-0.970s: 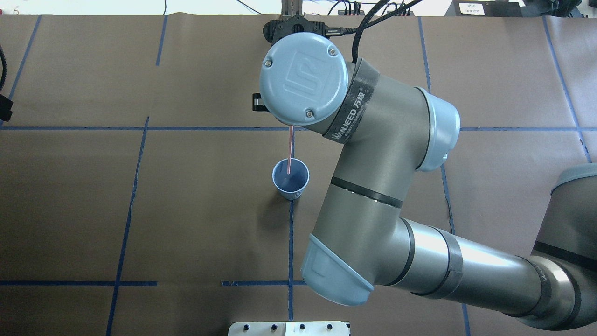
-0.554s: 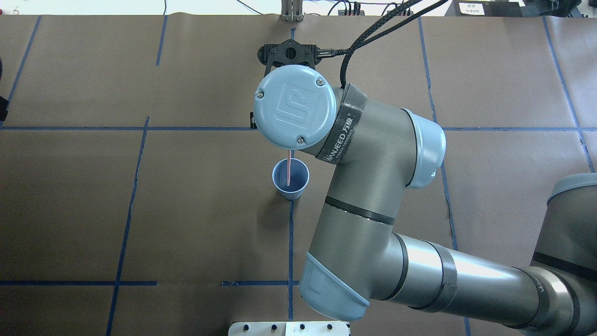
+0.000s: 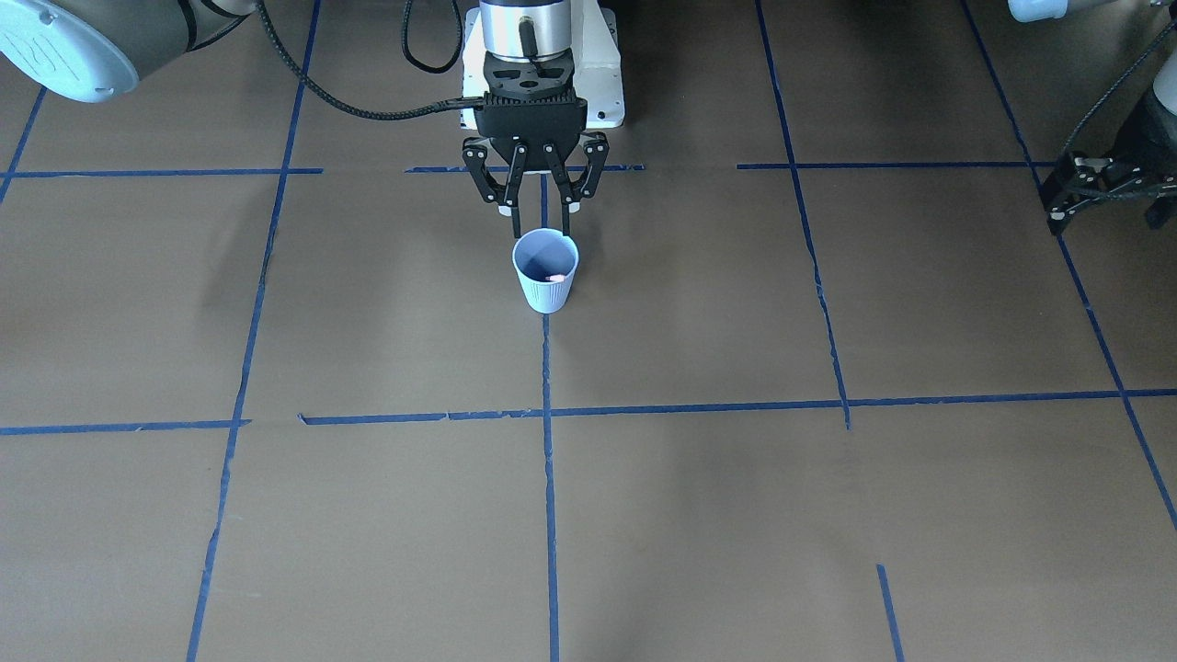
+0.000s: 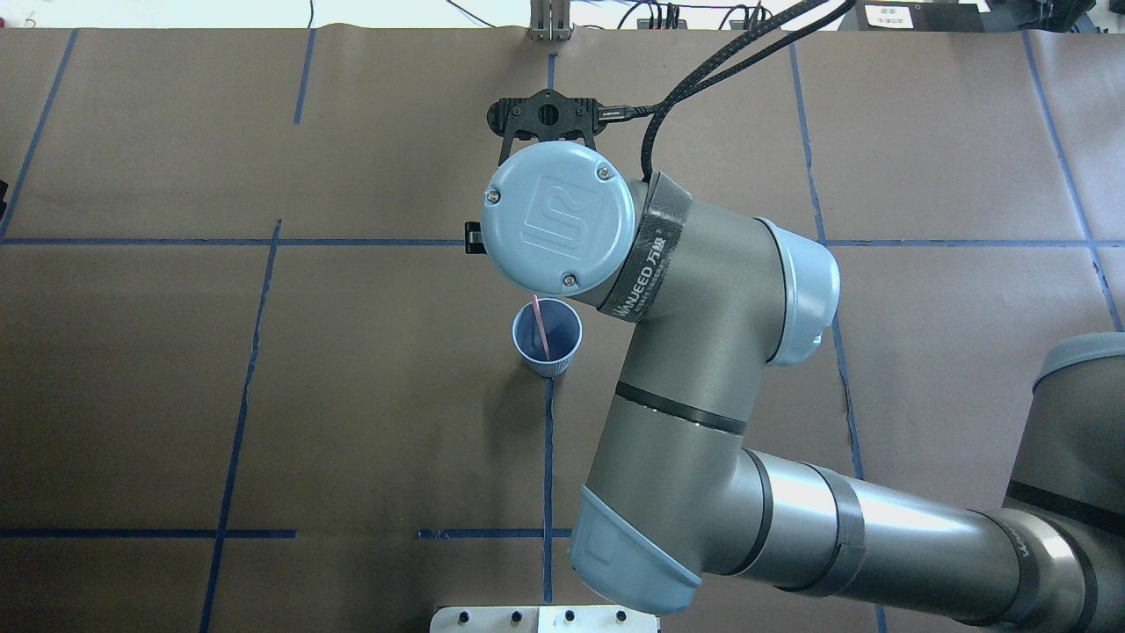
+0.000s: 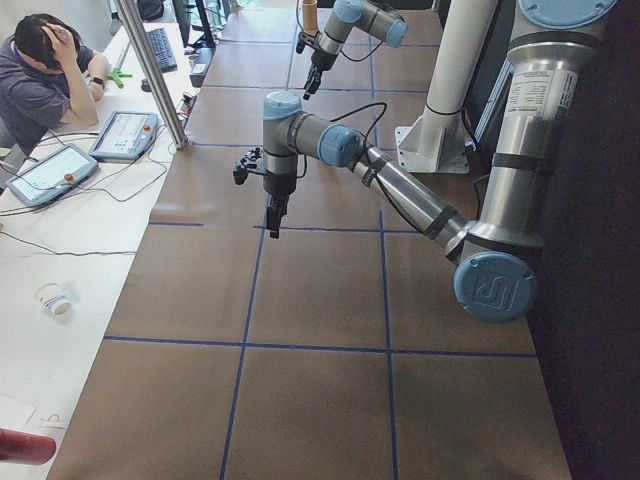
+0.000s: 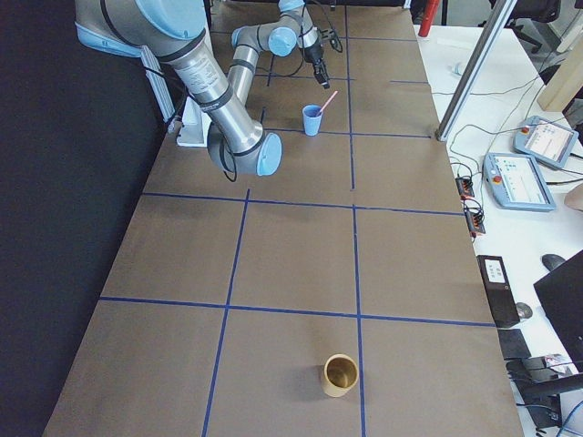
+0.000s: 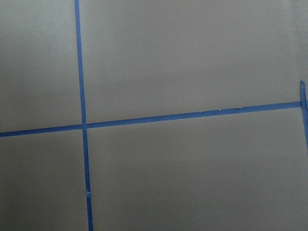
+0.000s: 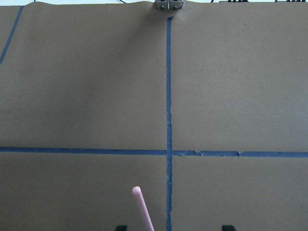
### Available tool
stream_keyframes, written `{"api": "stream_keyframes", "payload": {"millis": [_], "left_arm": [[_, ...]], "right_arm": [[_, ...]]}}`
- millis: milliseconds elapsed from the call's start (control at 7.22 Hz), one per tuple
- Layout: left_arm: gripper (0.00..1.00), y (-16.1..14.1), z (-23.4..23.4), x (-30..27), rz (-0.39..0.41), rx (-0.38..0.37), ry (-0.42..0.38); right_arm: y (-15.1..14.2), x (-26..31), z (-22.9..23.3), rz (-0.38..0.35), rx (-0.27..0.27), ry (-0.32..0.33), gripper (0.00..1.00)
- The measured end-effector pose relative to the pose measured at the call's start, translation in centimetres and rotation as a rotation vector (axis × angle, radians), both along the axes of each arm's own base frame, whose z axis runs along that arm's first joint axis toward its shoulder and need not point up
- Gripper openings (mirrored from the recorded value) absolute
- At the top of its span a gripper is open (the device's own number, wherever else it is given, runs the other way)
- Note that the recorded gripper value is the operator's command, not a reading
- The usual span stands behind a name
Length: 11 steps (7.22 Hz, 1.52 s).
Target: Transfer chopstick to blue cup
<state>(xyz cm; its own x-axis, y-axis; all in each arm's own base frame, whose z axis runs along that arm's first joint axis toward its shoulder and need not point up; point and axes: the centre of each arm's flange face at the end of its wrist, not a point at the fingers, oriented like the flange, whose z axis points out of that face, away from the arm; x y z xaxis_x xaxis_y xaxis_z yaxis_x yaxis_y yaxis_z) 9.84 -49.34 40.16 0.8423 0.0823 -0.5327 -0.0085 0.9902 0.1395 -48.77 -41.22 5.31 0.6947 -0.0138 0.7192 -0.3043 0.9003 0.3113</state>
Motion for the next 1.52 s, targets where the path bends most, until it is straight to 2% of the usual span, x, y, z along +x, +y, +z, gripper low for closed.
{"api": "stream_keyframes", "payload": {"millis": [277, 416, 693, 970, 1108, 1247, 1524], "left_arm": [[1.00, -0.3, 0.5, -0.7, 0.004, -0.004, -0.001], [1.00, -0.8, 1.7, -1.8, 0.022, -0.014, 0.010], [1.00, -2.4, 5.5, -6.5, 0.072, -0.023, 0.041], [1.00, -3.4, 10.0, -11.4, 0.110, -0.031, 0.045], [1.00, -3.2, 12.4, -13.8, 0.132, -0.036, 0.060], [1.00, -2.7, 14.9, -15.6, 0.154, -0.043, 0.073], [1.00, -1.7, 19.1, -17.6, 0.178, -0.051, 0.084]], "right_arm": [[-3.6, 5.7, 1.5, -0.040, -0.076, -0.042, 1.00], [-5.6, 10.3, 3.8, -0.095, -0.092, -0.047, 1.00], [-9.5, 21.8, 10.8, -0.239, -0.082, -0.036, 1.00], [-11.7, 31.3, 21.4, -0.369, -0.036, 0.062, 1.00], [-11.6, 35.6, 26.9, -0.413, -0.027, 0.110, 1.00], [-10.5, 39.7, 32.6, -0.434, -0.032, 0.120, 1.00], [-7.3, 46.5, 44.6, -0.391, -0.042, 0.036, 1.00]]}}
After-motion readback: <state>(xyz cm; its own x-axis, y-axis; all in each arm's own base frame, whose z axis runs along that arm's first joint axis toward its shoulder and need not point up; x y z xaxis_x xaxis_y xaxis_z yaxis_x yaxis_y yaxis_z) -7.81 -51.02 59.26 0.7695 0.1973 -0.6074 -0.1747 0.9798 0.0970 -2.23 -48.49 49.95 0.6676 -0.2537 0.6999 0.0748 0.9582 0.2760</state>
